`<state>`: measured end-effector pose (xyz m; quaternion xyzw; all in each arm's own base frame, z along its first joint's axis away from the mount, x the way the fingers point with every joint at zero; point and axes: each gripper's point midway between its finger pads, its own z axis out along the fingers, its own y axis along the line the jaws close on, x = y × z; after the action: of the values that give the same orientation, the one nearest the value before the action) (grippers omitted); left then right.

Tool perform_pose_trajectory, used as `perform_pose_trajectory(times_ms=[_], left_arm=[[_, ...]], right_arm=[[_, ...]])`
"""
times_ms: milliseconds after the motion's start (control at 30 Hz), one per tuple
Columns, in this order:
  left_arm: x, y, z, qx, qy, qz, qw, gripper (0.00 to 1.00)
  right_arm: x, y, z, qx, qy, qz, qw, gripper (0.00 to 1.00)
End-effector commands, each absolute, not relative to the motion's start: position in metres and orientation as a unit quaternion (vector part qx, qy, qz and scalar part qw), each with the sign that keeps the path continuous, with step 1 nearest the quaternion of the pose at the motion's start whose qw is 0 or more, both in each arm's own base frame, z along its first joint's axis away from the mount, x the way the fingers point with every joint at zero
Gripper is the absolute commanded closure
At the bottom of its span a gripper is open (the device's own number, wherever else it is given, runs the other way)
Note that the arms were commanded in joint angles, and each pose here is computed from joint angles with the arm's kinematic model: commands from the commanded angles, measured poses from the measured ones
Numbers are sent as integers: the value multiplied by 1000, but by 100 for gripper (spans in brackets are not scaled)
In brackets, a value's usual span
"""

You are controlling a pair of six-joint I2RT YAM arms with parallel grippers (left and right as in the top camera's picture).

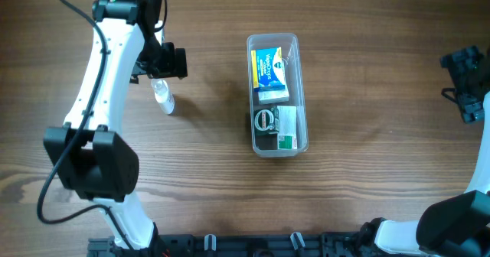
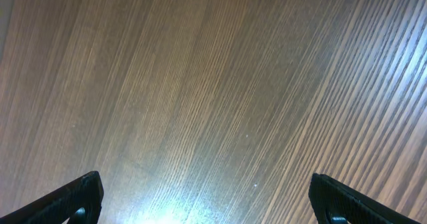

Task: Pack container
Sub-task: 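Move left gripper to the white squeeze bottle and grasp it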

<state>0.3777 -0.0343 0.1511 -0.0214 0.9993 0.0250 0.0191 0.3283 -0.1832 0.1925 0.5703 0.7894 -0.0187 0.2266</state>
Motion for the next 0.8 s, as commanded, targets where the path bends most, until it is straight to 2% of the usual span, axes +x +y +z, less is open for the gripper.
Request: perform_pose_trajectory(times_ms=[0,233,400,567,767], left_arm=[[378,-34,127,-12,1000,24,-17,0],[373,-33,109,-13,999,26,-41,0],[371,-33,77,-13,999,25,-43,0],[380,-43,73,-14,1000,-3,-25,0],[372,-46,64,-15,999,-13,-39,0]], right_arm=[[331,-183,191,577,785,-16,225,0],[331,-183,191,577,785,-16,225,0],[331,-183,191,577,785,-16,225,0],[331,-183,191,577,785,-16,225,0],[331,-183,191,577,785,-16,225,0]])
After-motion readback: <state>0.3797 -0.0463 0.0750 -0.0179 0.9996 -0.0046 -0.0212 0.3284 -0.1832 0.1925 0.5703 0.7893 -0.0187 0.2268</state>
